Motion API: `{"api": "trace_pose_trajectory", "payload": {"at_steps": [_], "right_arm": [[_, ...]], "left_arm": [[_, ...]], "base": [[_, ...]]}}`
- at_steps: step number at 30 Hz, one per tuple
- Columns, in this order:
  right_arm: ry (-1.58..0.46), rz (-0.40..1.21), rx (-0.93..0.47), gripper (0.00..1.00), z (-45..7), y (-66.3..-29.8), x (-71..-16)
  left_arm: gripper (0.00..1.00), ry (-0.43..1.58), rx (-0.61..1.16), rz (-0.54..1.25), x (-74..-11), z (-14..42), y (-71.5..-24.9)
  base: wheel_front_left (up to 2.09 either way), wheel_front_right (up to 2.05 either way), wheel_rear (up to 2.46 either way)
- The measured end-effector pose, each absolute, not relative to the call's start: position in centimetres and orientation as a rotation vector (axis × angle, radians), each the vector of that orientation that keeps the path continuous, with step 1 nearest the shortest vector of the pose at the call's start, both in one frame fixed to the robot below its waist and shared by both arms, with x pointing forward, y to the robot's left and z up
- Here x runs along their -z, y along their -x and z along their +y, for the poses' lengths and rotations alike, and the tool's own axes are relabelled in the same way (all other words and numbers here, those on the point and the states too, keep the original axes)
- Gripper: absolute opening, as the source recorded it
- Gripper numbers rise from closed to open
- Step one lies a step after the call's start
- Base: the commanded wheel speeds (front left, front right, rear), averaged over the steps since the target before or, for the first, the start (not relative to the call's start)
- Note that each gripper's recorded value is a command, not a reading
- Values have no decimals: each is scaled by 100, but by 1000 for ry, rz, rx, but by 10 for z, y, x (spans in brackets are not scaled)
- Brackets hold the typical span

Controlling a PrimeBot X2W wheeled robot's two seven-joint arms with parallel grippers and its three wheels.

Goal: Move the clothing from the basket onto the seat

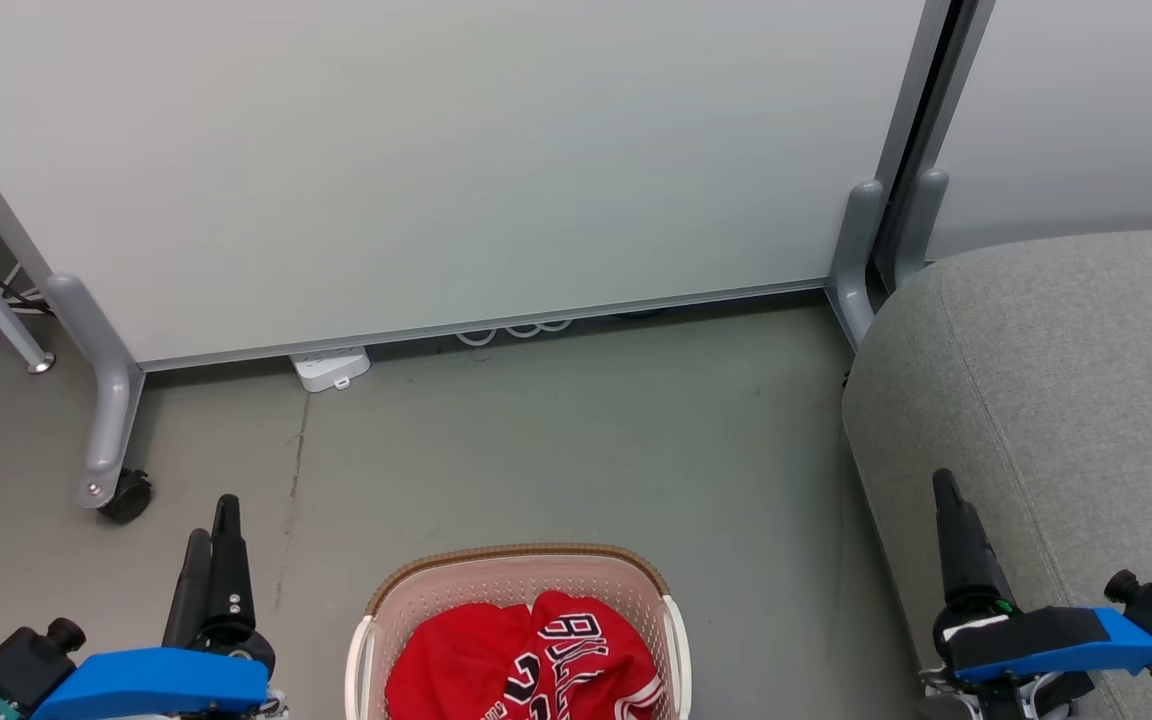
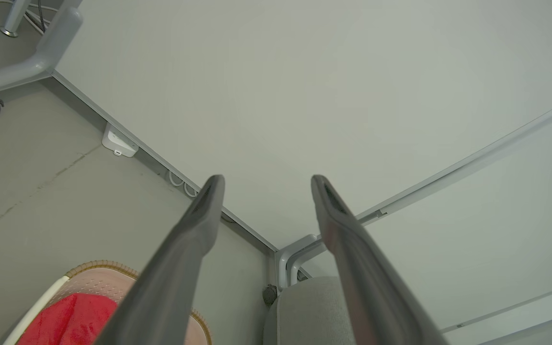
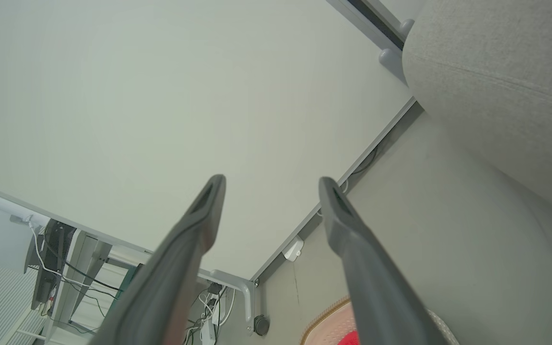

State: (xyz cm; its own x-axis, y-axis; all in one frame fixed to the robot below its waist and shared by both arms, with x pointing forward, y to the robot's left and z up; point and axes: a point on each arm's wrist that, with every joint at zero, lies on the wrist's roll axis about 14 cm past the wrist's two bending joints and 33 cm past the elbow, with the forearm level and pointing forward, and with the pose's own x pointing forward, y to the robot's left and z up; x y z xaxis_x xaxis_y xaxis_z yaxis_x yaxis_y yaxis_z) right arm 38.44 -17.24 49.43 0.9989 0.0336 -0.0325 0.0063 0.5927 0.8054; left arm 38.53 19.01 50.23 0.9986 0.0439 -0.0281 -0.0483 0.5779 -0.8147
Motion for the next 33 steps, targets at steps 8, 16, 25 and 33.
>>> {"api": "trace_pose_trajectory", "payload": {"at_steps": [8,16,25,33], "right_arm": [[-806,58,-34,100,-166,-385,-490],[-702,58,-50,100,-161,-385,-488],[-597,61,-71,100,-156,-385,-486],[-513,51,-92,100,-151,-386,-487]], "left_arm": [[100,819,-36,2,-504,184,-386],[100,700,-20,0,-505,179,-385],[100,584,-6,-13,-507,175,-386],[100,497,2,-21,-508,172,-386]], "base": [[0,0,0],[0,0,0],[0,0,0],[0,0,0]]}}
